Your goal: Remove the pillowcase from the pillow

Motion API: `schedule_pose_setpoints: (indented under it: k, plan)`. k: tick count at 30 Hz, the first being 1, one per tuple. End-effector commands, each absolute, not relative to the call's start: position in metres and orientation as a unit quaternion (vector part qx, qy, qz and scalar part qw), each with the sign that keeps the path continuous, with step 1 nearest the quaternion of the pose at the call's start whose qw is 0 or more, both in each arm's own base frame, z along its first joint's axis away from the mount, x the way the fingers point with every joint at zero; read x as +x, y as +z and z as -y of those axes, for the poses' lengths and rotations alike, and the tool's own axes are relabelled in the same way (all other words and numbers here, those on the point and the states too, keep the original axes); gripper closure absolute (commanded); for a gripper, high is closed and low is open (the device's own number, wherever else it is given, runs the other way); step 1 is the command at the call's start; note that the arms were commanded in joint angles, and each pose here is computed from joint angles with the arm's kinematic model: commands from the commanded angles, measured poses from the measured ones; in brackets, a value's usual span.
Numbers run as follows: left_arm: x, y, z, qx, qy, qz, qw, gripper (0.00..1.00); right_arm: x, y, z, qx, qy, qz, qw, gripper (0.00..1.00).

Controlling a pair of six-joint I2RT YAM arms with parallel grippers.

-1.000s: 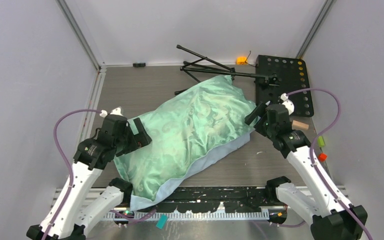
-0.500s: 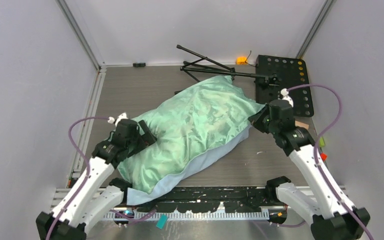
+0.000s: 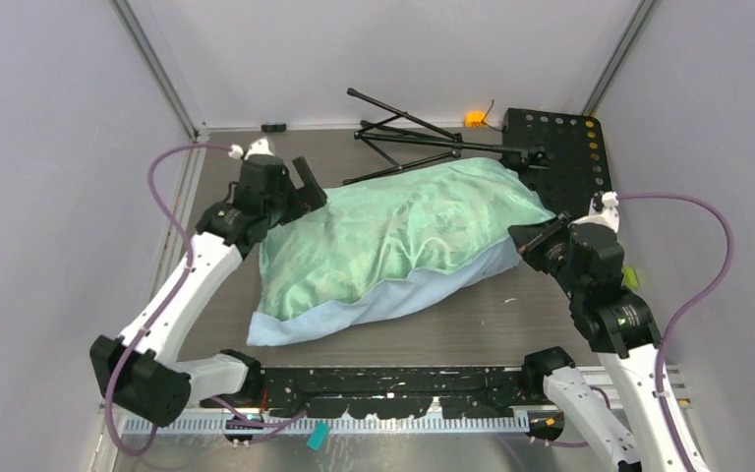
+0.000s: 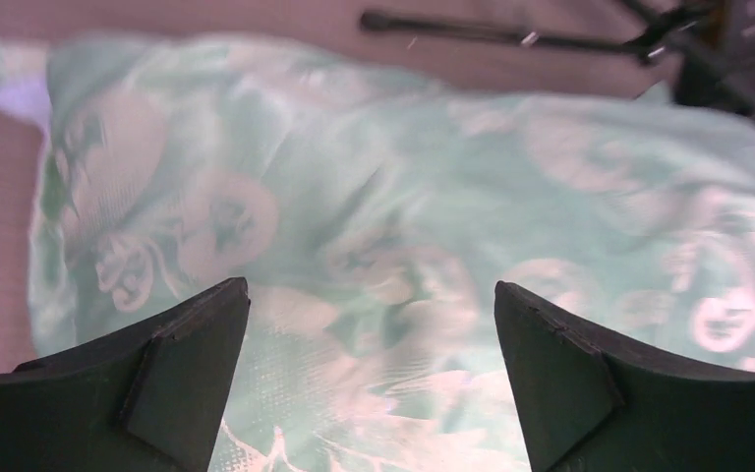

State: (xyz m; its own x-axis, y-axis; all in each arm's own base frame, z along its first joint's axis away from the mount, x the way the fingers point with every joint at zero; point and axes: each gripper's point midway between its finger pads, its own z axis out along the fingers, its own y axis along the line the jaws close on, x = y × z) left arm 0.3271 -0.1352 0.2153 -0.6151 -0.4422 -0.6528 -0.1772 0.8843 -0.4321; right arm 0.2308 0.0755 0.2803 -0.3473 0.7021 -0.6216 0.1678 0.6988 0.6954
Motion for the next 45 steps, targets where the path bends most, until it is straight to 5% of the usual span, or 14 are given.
schedule_pose_setpoints:
  k: [1,8,14,23,33,36,40,45]
  plan:
    - [0.305,0.290,0.109,-0.122,-0.133,-0.863,0.472,0.02,0.248,0.292,-0.073,0.339,0.296,-0.730,0.514,0.99]
    - [0.208,0.315,0.076,-0.144,-0.151,-0.868,0.450,0.01,0.286,0.272,-0.102,0.351,0.349,-0.728,0.474,1.00]
    - [0.153,0.253,0.065,-0.173,-0.134,-0.911,0.348,0.04,0.306,0.252,-0.101,0.383,0.331,-0.730,0.460,1.00]
    - [0.119,0.173,0.079,-0.325,-0.183,-0.896,0.241,0.03,0.305,0.244,-0.094,0.396,0.319,-0.724,0.467,1.00]
    - [0.120,0.142,0.090,-0.331,-0.181,-0.904,0.199,0.04,0.294,0.239,-0.085,0.399,0.306,-0.721,0.476,1.00]
    - [0.125,0.134,0.100,-0.326,-0.202,-0.904,0.190,0.25,0.291,0.242,-0.082,0.401,0.306,-0.716,0.483,1.00]
    - [0.141,0.130,0.117,-0.317,-0.246,-0.894,0.198,0.96,0.286,0.244,-0.077,0.399,0.298,-0.717,0.489,1.00]
    - [0.164,0.155,0.103,-0.302,-0.211,-0.892,0.261,1.00,0.279,0.247,-0.062,0.400,0.261,-0.717,0.508,1.00]
